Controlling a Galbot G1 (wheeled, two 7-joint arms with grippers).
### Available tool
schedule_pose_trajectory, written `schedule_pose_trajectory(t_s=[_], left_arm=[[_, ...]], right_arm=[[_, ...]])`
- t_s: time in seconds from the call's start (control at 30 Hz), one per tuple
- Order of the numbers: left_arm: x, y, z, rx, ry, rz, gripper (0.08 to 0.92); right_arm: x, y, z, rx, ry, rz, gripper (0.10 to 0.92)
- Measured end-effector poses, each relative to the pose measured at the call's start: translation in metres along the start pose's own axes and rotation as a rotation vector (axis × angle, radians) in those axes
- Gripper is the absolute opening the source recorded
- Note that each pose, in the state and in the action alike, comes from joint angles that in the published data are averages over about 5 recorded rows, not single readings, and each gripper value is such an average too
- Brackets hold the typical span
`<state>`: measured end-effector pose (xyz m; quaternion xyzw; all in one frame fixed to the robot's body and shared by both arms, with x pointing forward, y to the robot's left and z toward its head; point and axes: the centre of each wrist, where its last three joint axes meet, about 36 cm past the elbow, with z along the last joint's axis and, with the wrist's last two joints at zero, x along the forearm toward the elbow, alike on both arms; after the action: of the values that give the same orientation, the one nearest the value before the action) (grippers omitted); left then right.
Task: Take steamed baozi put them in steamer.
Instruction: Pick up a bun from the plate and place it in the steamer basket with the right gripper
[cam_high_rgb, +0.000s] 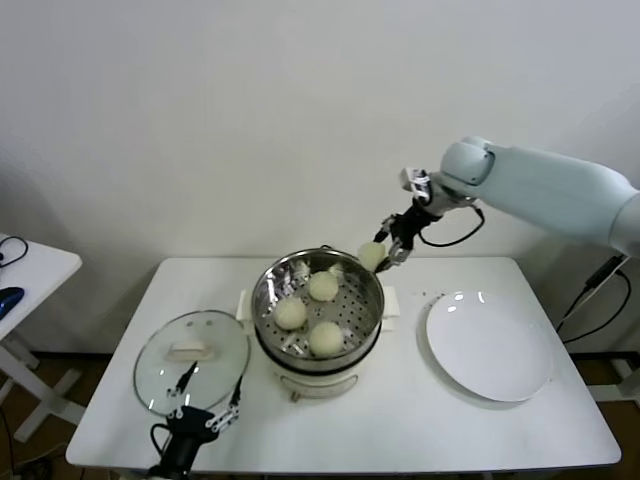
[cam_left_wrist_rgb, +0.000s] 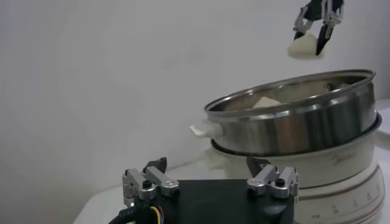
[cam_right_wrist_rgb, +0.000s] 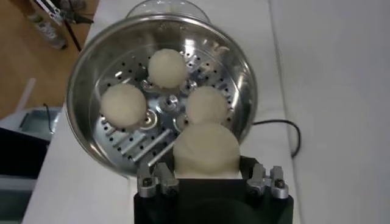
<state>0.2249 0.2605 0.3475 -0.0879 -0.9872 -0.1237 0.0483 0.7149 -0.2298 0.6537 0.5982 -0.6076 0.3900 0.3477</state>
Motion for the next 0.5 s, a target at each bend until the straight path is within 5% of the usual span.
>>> schedule_pose_trajectory(t_s=[0.5], left_arm=[[-0.002,0.002,0.0,0.015,-0.007,-0.021,0.823]], right_arm=[[-0.067,0.004,-0.04,0.035,0.066,-0.108,0.679]])
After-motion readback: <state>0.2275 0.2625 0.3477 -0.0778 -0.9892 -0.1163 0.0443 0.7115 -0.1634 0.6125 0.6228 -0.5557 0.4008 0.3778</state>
